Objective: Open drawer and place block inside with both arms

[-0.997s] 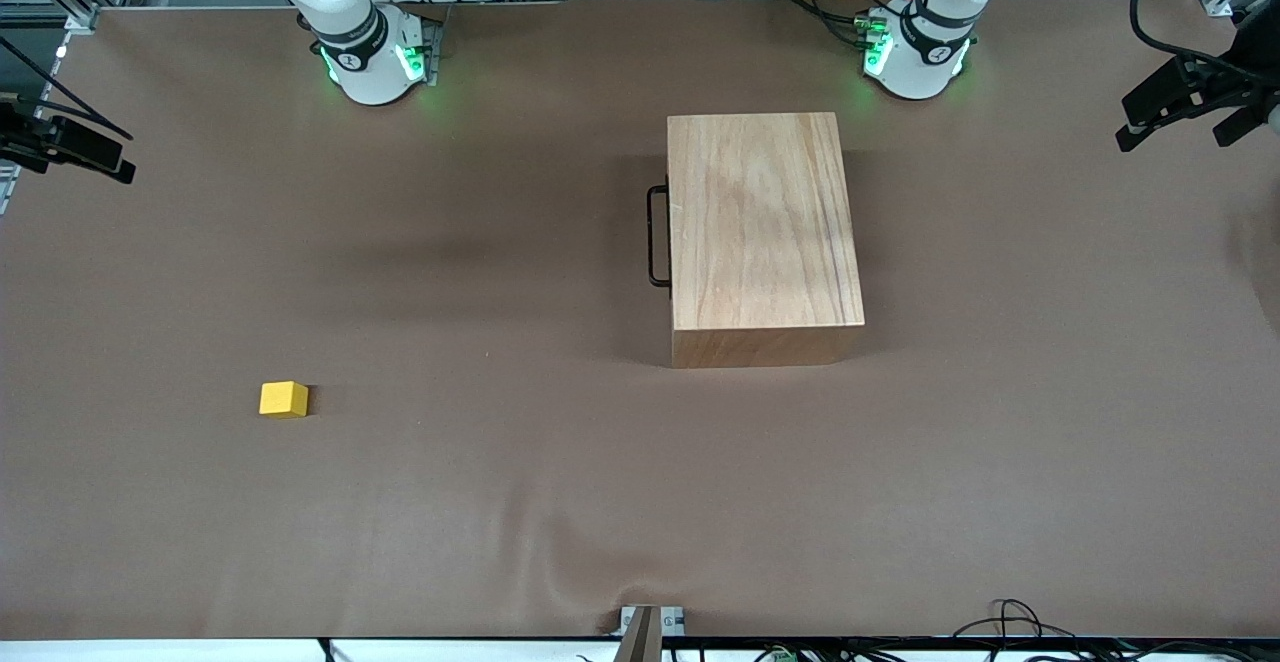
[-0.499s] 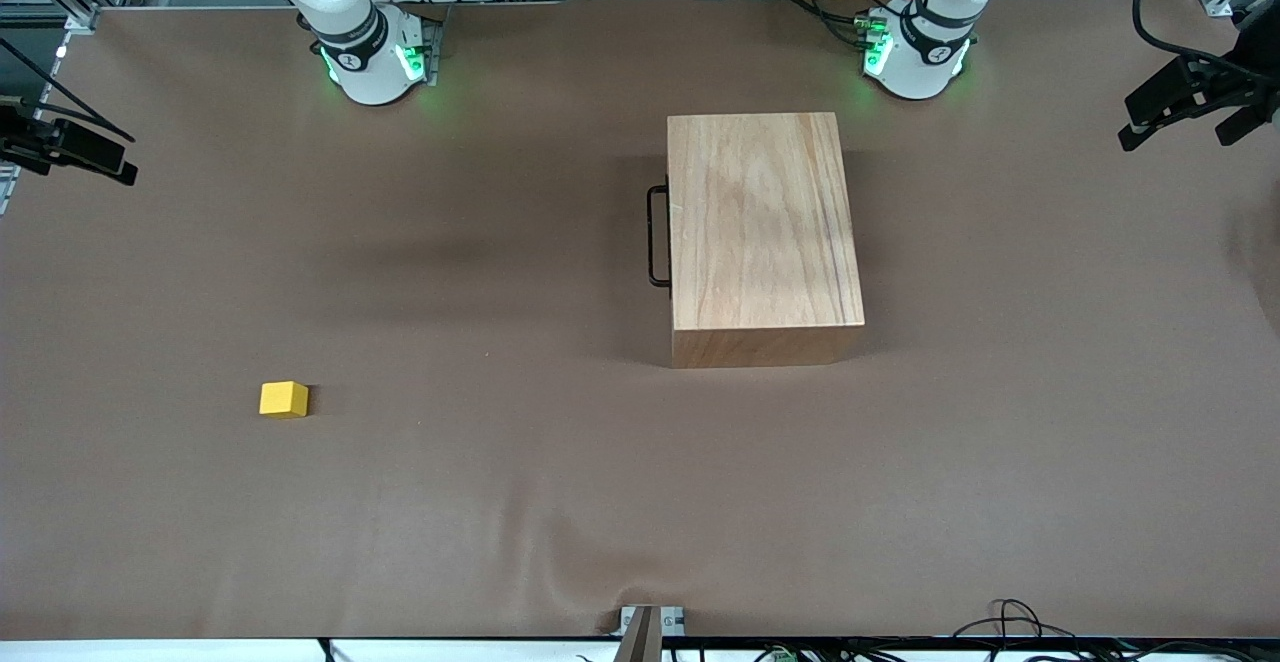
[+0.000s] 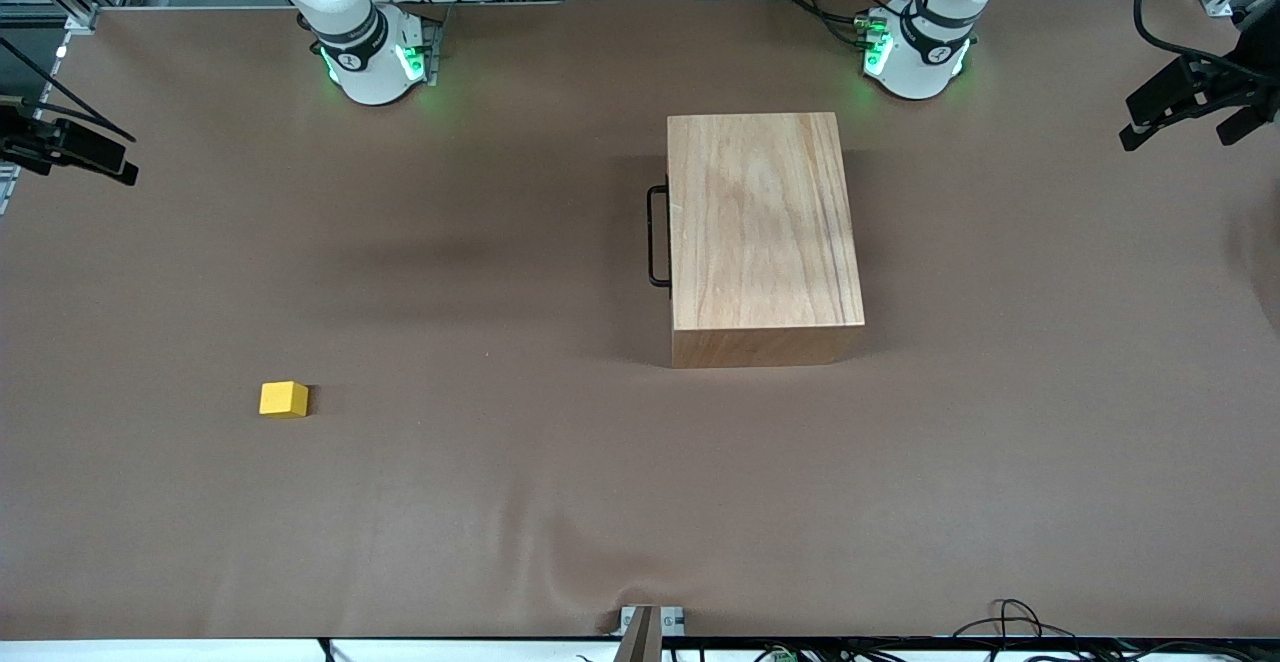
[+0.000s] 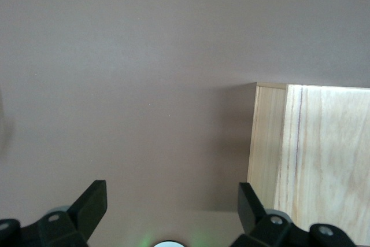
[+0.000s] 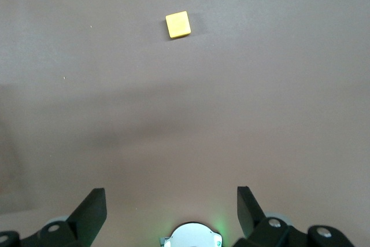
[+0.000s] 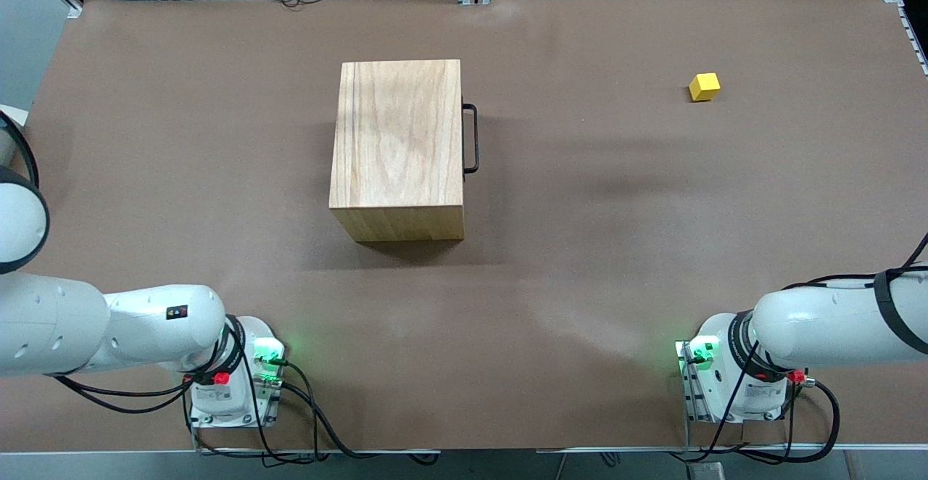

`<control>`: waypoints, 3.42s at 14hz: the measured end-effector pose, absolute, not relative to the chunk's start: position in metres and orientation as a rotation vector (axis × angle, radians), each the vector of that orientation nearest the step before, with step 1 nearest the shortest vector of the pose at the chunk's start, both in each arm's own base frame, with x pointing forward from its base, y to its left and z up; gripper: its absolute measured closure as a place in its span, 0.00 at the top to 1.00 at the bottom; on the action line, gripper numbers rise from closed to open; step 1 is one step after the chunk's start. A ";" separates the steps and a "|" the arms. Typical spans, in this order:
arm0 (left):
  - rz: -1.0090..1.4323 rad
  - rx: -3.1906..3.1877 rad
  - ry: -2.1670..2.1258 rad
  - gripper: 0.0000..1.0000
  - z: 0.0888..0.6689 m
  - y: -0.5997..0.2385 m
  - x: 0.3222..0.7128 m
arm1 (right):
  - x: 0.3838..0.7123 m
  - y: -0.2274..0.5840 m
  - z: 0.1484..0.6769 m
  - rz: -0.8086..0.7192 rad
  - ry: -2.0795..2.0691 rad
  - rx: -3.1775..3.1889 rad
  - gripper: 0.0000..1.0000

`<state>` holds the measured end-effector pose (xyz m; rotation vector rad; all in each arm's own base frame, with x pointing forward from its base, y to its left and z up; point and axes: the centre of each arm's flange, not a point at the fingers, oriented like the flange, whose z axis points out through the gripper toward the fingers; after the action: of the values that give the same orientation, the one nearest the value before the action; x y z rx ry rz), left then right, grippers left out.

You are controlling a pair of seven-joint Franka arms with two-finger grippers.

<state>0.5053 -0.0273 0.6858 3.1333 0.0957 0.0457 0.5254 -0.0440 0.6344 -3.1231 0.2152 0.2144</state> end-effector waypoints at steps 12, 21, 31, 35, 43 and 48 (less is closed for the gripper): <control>0.018 3.133 0.086 1.00 0.679 -0.030 0.509 | 0.530 -0.044 0.637 0.155 0.215 -3.127 1.00; 0.011 3.134 0.076 1.00 0.677 -0.033 0.510 | 0.533 -0.044 0.636 0.135 0.213 -3.129 1.00; 0.010 3.134 0.077 1.00 0.677 -0.033 0.510 | 0.535 -0.046 0.635 0.126 0.221 -3.129 1.00; 0.010 3.133 0.084 1.00 0.677 -0.030 0.510 | 0.540 -0.044 0.636 0.087 0.213 -3.132 1.00; 0.010 3.133 0.087 1.00 0.677 -0.029 0.510 | 0.550 -0.031 0.623 0.095 0.175 -3.137 1.00; 0.010 3.133 0.086 1.00 0.676 -0.029 0.510 | 0.551 -0.031 0.624 0.093 0.175 -3.137 1.00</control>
<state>0.5104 -0.0295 0.6764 3.1328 0.0861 0.0097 0.5506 -0.0308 0.6237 -3.1367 0.1749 0.0935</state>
